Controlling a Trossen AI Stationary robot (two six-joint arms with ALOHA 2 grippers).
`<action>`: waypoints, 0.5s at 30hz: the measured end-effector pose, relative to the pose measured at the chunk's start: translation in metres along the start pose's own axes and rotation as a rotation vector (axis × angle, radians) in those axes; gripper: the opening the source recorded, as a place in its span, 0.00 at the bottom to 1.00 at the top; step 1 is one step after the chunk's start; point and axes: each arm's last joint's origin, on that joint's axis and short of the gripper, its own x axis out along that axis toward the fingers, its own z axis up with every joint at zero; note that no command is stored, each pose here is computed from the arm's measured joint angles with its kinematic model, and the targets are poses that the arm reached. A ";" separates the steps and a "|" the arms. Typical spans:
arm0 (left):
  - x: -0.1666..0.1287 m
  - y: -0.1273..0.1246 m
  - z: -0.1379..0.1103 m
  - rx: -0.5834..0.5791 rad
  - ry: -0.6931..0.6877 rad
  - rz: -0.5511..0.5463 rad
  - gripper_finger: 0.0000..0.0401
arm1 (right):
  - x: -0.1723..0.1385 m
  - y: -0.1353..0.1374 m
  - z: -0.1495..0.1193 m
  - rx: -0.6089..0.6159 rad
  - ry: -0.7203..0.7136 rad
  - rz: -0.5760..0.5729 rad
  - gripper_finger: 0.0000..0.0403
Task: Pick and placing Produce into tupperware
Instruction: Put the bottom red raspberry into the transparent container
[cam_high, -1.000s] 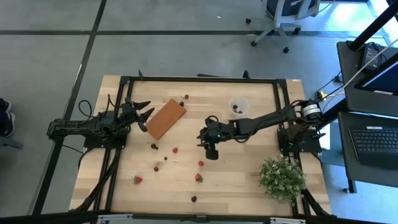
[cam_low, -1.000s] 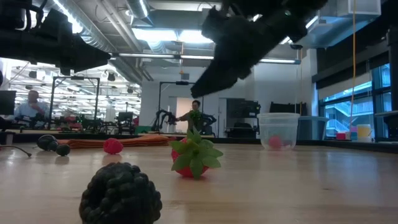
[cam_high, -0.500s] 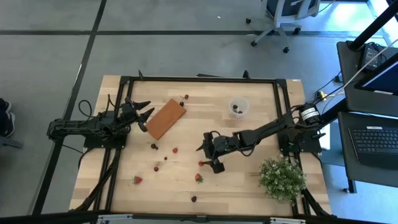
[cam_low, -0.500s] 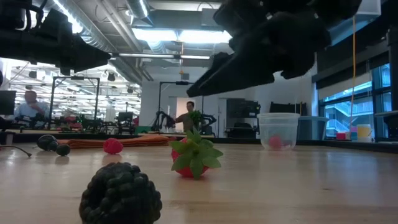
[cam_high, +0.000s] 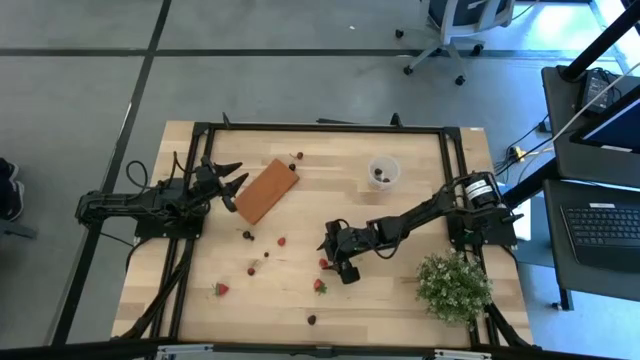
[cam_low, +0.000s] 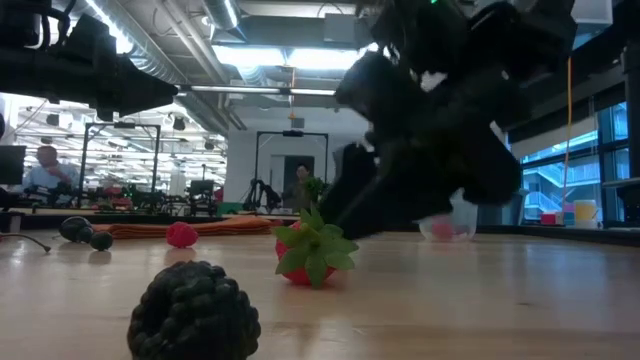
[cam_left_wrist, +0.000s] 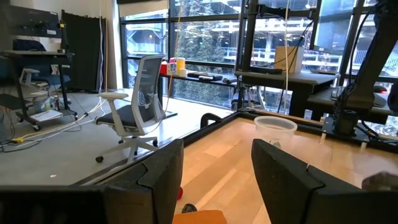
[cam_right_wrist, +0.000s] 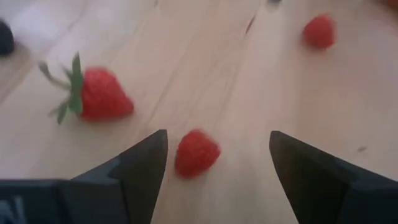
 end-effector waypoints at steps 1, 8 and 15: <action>0.000 0.000 0.000 0.000 0.000 0.000 0.46 | 0.003 0.001 -0.003 0.000 0.009 0.006 0.69; 0.000 0.000 0.000 0.000 0.000 0.000 0.46 | 0.009 0.002 -0.010 0.006 0.025 0.018 0.64; 0.000 0.000 0.000 0.000 0.000 0.000 0.46 | 0.010 0.002 -0.010 0.006 0.029 0.023 0.52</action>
